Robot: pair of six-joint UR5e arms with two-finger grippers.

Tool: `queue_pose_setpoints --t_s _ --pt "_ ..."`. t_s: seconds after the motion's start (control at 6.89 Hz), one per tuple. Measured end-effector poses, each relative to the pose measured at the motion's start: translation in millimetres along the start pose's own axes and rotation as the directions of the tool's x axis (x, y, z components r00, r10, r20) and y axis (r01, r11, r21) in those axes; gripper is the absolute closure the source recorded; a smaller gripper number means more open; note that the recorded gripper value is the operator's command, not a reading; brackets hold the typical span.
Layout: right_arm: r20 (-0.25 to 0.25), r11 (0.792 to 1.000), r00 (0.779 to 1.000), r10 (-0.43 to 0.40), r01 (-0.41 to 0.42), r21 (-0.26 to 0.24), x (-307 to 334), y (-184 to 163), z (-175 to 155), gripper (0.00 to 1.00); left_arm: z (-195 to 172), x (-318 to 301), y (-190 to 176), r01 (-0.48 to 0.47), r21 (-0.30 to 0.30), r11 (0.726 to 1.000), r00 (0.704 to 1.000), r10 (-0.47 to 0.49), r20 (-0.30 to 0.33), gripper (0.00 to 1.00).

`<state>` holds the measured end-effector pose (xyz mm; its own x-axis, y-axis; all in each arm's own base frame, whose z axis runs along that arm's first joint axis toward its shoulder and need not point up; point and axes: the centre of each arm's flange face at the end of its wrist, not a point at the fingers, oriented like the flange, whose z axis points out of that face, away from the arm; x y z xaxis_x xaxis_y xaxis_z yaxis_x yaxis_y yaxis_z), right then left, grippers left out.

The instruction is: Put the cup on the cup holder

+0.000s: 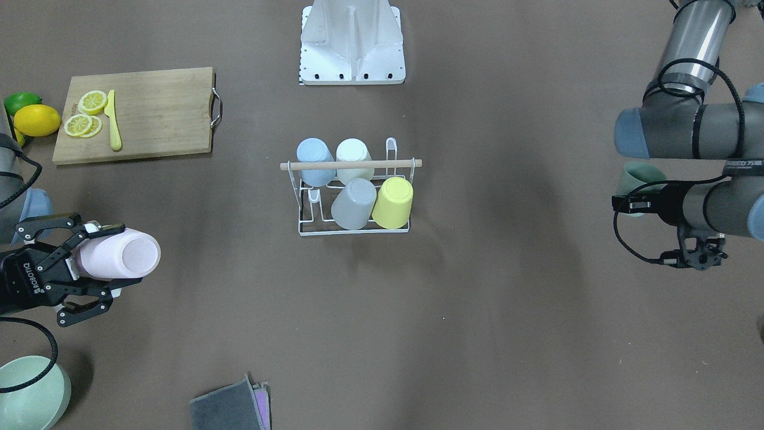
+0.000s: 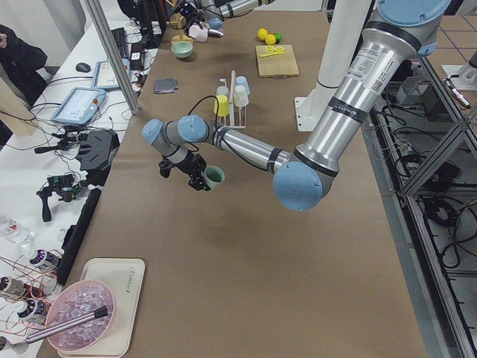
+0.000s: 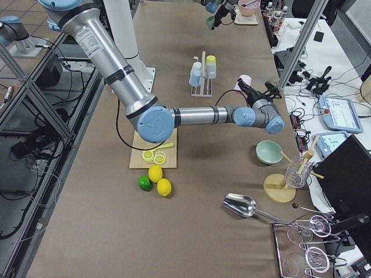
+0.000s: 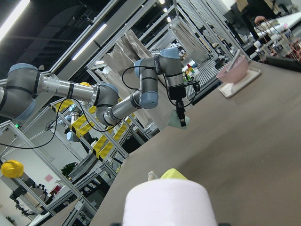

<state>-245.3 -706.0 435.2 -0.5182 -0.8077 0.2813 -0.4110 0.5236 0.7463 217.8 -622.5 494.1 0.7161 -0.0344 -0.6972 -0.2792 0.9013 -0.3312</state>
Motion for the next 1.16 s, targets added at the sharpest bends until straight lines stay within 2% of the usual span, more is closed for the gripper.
queue_pose_setpoints --t_s 0.15,0.44,0.58,0.73,0.87,1.02,1.16 --pt "0.020 0.989 0.990 -0.140 0.139 0.038 4.6 10.2 12.9 0.79 -14.8 -1.5 -7.1 0.014 0.075 0.997 1.000 -0.012 -0.018 0.90" --pt "0.034 0.927 0.930 -0.365 0.360 0.107 17.6 46.6 44.8 0.79 -32.9 -1.0 -25.8 0.052 0.242 0.969 0.996 -0.033 -0.082 0.90" --pt "0.038 0.902 0.907 -0.419 0.412 0.126 20.7 56.8 57.7 0.79 -46.9 -0.4 -29.4 0.070 0.323 0.944 0.991 -0.030 -0.127 0.90" --pt "0.050 0.886 0.891 -0.451 0.440 0.145 23.1 65.4 74.5 0.79 -69.1 0.0 -28.1 0.082 0.414 0.906 0.984 -0.009 -0.176 0.90" --pt "0.069 0.872 0.877 -0.476 0.460 0.170 25.5 73.0 98.6 0.79 -94.2 2.8 -22.9 0.087 0.516 0.852 0.977 0.029 -0.213 0.90" --pt "0.087 0.860 0.865 -0.494 0.472 0.195 27.1 74.4 122.1 0.79 -115.8 10.2 -15.6 0.089 0.618 0.781 0.972 0.069 -0.227 0.90" --pt "0.103 0.848 0.853 -0.512 0.482 0.221 27.6 69.3 142.8 0.79 -136.1 22.5 -3.9 0.091 0.721 0.687 0.965 0.118 -0.234 0.90"
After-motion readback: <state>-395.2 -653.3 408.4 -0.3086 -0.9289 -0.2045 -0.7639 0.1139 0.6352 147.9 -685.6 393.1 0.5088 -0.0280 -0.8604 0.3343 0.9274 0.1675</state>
